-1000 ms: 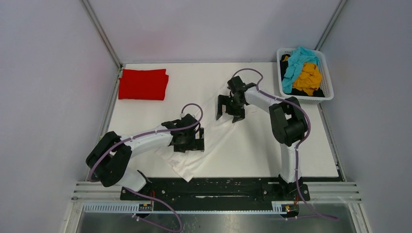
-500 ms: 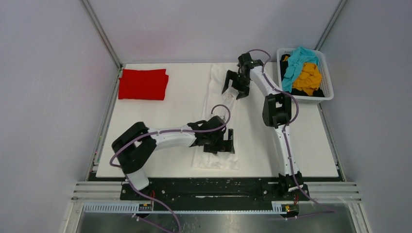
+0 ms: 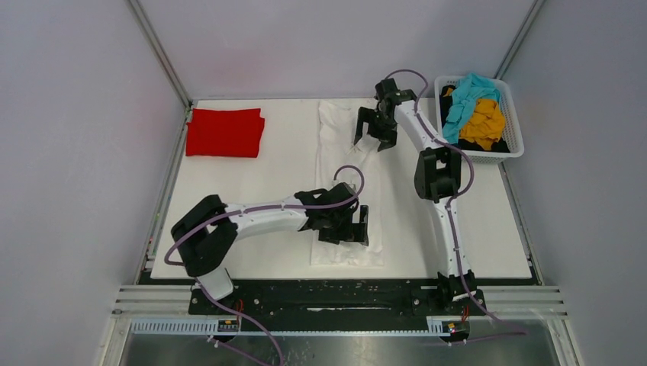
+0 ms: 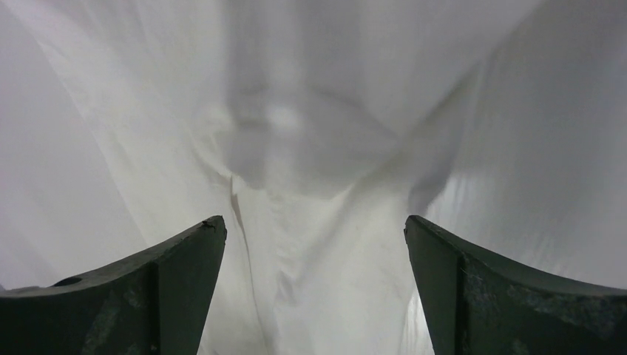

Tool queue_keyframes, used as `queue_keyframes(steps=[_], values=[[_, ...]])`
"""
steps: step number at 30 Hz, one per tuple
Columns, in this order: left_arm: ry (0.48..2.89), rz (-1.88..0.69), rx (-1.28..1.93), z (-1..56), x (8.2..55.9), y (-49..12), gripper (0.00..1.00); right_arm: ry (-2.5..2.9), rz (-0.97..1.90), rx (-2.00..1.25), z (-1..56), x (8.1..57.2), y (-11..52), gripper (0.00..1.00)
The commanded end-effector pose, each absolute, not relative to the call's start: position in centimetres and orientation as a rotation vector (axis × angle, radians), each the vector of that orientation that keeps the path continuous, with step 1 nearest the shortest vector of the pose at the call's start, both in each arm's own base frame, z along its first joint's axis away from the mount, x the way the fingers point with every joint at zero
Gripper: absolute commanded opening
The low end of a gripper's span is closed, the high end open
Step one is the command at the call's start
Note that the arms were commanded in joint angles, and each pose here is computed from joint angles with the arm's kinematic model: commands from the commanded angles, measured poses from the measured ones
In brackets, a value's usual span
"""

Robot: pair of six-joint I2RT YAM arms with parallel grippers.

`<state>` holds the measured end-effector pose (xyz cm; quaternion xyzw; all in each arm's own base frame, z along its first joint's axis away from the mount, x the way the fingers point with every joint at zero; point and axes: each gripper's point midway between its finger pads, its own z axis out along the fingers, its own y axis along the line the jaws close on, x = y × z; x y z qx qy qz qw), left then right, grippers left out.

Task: Fold and stack the t-shirts
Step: Rotate the tshirt 90 degrees, then grab the bottom of the folded rectangular tshirt with both arms

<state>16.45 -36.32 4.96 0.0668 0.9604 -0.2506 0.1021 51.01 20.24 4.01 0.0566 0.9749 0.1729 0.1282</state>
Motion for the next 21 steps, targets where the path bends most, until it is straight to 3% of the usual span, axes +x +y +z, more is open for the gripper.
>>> queue_keyframes(steps=[1,4,13,18,21], values=[[2.715,-0.768,0.302,9.3,15.4,-34.5,0.99,2.687,0.411,0.107,13.5,49.7,17.9,0.99],[2.67,-0.735,0.286,9.8,14.9,-31.9,0.99,2.626,0.46,0.085,15.5,46.2,18.0,0.99],[2.785,-0.46,0.094,4.0,12.5,-23.8,0.98,2.612,0.523,0.212,9.7,28.8,16.7,0.99],[2.813,-0.457,0.054,2.7,12.3,-24.0,0.84,2.799,0.551,0.101,5.7,19.2,17.5,0.95],[2.814,-0.462,0.038,2.4,12.4,-24.4,0.78,2.856,0.534,0.048,4.6,15.9,17.6,0.93]])
